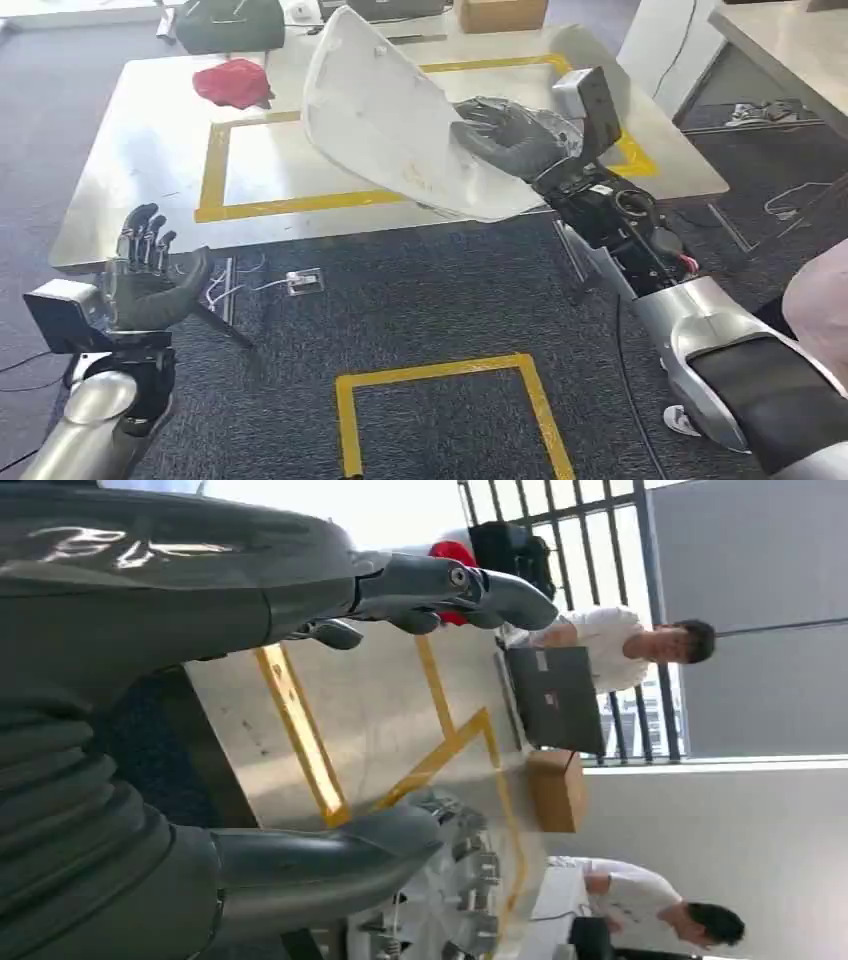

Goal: Take the parts from the cabinet and place them on the table.

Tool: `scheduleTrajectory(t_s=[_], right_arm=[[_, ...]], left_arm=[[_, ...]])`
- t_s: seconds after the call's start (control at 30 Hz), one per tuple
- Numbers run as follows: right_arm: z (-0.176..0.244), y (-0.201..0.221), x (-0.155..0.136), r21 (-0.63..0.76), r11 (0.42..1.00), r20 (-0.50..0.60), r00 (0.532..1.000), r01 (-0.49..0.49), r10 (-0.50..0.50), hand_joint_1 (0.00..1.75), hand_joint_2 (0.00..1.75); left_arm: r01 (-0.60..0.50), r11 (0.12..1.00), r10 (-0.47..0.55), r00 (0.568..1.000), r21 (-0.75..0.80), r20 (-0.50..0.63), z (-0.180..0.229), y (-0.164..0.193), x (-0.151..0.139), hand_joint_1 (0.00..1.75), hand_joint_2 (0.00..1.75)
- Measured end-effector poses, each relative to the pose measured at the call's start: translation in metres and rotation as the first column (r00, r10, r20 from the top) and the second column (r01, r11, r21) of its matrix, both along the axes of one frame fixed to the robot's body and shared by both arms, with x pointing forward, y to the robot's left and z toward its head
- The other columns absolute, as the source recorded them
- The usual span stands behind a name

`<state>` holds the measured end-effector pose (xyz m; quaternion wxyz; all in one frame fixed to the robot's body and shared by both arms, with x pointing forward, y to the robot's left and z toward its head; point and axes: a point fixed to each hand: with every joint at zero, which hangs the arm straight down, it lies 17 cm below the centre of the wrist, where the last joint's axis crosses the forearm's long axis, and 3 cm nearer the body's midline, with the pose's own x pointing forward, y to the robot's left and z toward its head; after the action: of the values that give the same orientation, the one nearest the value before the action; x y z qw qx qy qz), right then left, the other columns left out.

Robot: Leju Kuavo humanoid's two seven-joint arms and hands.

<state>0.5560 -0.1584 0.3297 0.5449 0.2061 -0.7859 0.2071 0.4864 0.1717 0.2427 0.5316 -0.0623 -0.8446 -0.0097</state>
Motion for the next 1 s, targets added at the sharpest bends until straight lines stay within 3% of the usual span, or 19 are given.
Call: scheduleTrajectory(t_s=[0.37,1.0], right_arm=[[0.008,-0.012,0.012,-0.017,1.0,0.008,1.0,0.025,-0.025,1.75,1.75],[-0.013,-0.023,0.032,-0.09,0.994,-0.016,0.998,0.056,-0.057,1.75,1.75]], left_arm=[[0.0,1.0,0.0,1.0,-0.003,0.022,0.01,0.001,0.002,0.0,1.75],[0.003,1.0,-0.003,0.999,-0.002,0.041,0.014,-0.002,0.001,0.0,1.75]])
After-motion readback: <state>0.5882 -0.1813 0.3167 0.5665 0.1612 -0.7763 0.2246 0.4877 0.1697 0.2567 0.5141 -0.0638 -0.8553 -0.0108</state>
